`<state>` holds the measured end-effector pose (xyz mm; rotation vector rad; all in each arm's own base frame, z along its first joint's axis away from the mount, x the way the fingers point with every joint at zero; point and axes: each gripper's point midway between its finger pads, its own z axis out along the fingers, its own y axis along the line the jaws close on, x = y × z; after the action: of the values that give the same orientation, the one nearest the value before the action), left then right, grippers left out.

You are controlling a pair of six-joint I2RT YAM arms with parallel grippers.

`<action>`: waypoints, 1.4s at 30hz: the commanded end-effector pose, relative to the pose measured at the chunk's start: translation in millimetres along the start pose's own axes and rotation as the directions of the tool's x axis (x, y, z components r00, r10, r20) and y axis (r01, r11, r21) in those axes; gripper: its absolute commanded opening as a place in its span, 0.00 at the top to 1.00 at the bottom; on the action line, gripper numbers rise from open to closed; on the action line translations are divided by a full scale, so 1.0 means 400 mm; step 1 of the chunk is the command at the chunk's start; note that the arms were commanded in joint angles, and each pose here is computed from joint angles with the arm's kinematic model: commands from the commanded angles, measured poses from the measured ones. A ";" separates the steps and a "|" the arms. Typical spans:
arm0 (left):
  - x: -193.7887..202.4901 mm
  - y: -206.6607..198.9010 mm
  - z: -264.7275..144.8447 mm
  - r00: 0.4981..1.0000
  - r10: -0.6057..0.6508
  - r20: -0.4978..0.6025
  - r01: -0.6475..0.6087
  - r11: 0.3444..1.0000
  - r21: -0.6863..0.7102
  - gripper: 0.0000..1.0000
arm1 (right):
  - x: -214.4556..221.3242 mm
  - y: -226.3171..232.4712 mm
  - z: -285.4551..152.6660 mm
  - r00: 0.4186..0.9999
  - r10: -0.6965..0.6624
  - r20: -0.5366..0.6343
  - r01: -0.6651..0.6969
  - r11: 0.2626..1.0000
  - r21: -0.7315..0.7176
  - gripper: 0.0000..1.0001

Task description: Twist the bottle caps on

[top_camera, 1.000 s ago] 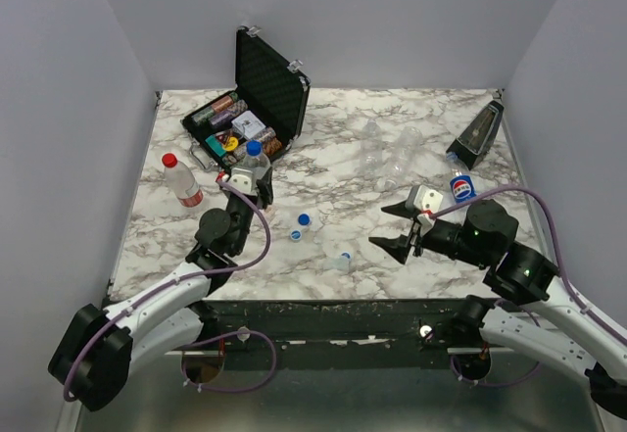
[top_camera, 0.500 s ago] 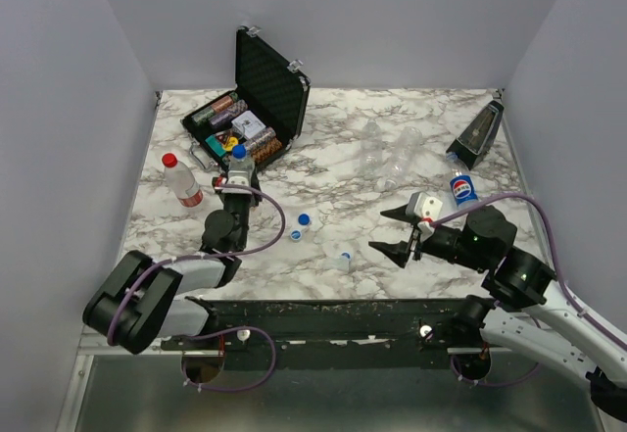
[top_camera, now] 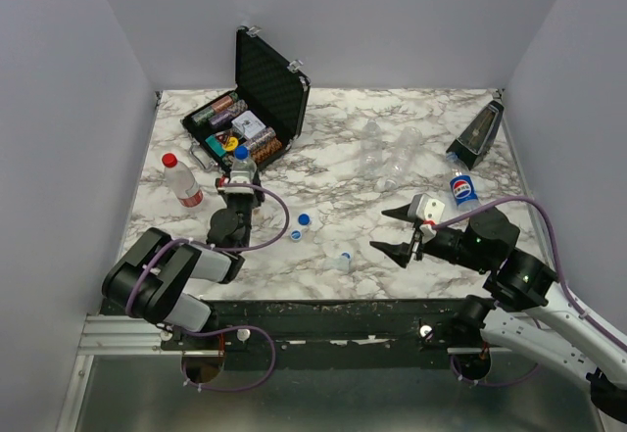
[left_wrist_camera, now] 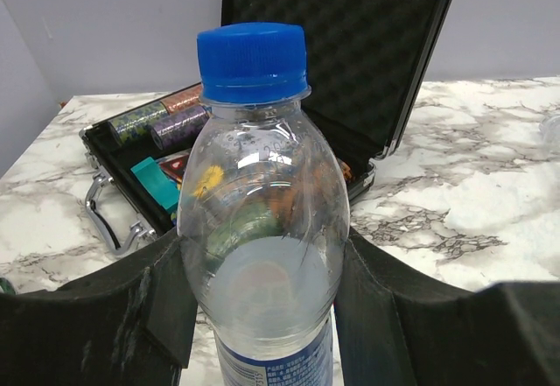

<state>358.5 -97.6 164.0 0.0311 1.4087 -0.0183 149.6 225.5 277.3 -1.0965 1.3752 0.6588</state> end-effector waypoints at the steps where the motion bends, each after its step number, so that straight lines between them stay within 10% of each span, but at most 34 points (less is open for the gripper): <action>1: -0.101 0.009 -0.019 0.969 -0.168 0.181 0.169 0.986 0.010 0.89 | -0.001 -0.004 0.004 1.000 -0.027 0.010 0.027 1.000 0.005 0.27; 28: -0.070 -0.038 -0.099 0.980 -0.155 0.128 0.147 0.987 0.068 0.29 | -0.004 -0.006 0.008 0.999 -0.033 0.003 0.033 0.999 0.002 0.27; 42: -0.086 -0.026 -0.117 0.974 -0.177 0.144 0.171 0.984 0.053 0.21 | -0.005 -0.001 0.005 1.000 -0.030 0.007 0.030 1.000 -0.005 0.27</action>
<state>311.2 -112.7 110.6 0.1209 1.5568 -0.0623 151.7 226.6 274.7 -1.1170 1.3698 0.6405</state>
